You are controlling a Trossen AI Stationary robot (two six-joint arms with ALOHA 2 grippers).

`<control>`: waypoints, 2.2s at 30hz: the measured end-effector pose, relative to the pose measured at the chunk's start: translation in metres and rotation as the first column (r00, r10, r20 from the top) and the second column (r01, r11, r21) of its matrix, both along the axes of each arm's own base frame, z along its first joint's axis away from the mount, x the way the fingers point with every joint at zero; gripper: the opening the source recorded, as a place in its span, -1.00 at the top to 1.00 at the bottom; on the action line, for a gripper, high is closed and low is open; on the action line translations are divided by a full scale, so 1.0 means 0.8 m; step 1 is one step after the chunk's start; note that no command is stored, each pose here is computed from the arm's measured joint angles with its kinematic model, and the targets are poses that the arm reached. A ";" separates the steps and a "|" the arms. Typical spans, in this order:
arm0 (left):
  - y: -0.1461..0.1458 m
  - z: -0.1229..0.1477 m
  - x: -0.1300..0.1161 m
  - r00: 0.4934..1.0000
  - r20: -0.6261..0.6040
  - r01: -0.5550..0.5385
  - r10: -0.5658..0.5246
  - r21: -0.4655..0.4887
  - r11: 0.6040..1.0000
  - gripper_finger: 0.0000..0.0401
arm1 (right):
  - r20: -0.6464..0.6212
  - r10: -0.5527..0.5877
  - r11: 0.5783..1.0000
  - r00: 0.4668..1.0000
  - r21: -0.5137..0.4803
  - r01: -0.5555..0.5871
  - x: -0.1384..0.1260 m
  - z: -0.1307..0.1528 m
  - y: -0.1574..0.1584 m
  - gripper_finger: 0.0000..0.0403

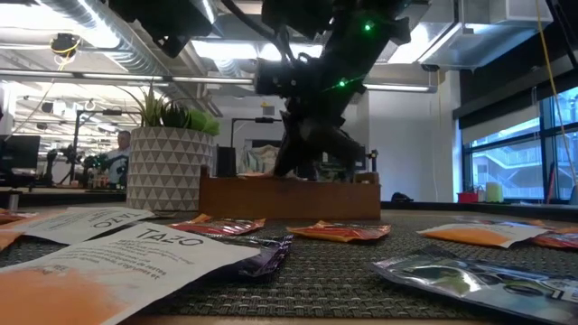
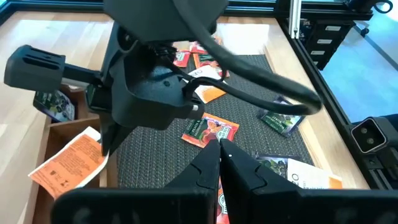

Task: Pick & Place Tea
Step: Put the white tea bag into the middle slot of the wooden organizer

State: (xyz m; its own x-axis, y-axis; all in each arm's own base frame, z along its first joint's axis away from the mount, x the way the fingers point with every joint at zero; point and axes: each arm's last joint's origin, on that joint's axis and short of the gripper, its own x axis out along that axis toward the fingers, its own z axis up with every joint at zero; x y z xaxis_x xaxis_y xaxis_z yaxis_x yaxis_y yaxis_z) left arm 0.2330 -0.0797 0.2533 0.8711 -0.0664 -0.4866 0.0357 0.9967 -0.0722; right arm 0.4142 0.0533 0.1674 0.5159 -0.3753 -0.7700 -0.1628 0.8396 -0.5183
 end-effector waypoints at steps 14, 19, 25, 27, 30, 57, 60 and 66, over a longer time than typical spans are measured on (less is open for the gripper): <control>0.000 0.000 0.000 1.000 0.000 0.000 0.000 -0.001 1.000 0.97 | -0.230 -0.054 0.974 0.972 0.202 0.102 0.002 0.103 -0.048 0.99; 0.000 0.000 0.000 1.000 0.000 0.000 0.000 -0.001 1.000 0.95 | -0.222 -0.056 0.980 0.973 0.174 0.096 0.005 0.117 -0.073 0.99; 0.000 0.000 0.000 1.000 0.000 0.000 0.000 0.000 1.000 0.96 | -0.218 -0.050 0.972 0.975 0.213 0.097 0.006 0.106 -0.092 0.99; 0.000 0.000 0.000 1.000 0.000 0.000 0.000 0.000 1.000 0.96 | -0.217 -0.051 0.973 0.975 0.208 0.097 0.006 0.100 -0.094 0.99; 0.000 0.000 0.000 1.000 -0.001 0.000 0.000 0.000 1.000 0.97 | -0.233 -0.035 0.977 0.972 0.196 0.083 0.004 0.089 -0.095 0.99; 0.000 0.000 0.000 1.000 -0.001 0.000 0.000 0.001 1.000 0.95 | -0.289 0.310 0.944 0.906 -0.016 -0.328 0.014 0.084 -0.072 0.94; 0.000 0.000 0.000 1.000 -0.001 0.001 -0.001 0.002 1.000 0.96 | -0.294 0.316 0.942 0.902 -0.015 -0.335 0.013 0.084 -0.068 0.97; 0.000 0.000 0.000 1.000 0.001 0.013 -0.013 0.023 1.000 0.96 | -0.321 0.258 0.948 0.911 -0.097 -0.302 0.013 0.085 -0.071 0.95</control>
State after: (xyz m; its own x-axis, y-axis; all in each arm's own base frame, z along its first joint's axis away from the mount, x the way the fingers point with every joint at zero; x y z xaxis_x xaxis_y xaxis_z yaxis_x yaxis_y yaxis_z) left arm 0.2330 -0.0796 0.2532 0.8709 -0.0664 -0.4870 0.0482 0.9976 -0.0497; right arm 0.4243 -0.0034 0.2352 0.3684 -0.3655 -0.8548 -0.5471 0.6581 -0.5172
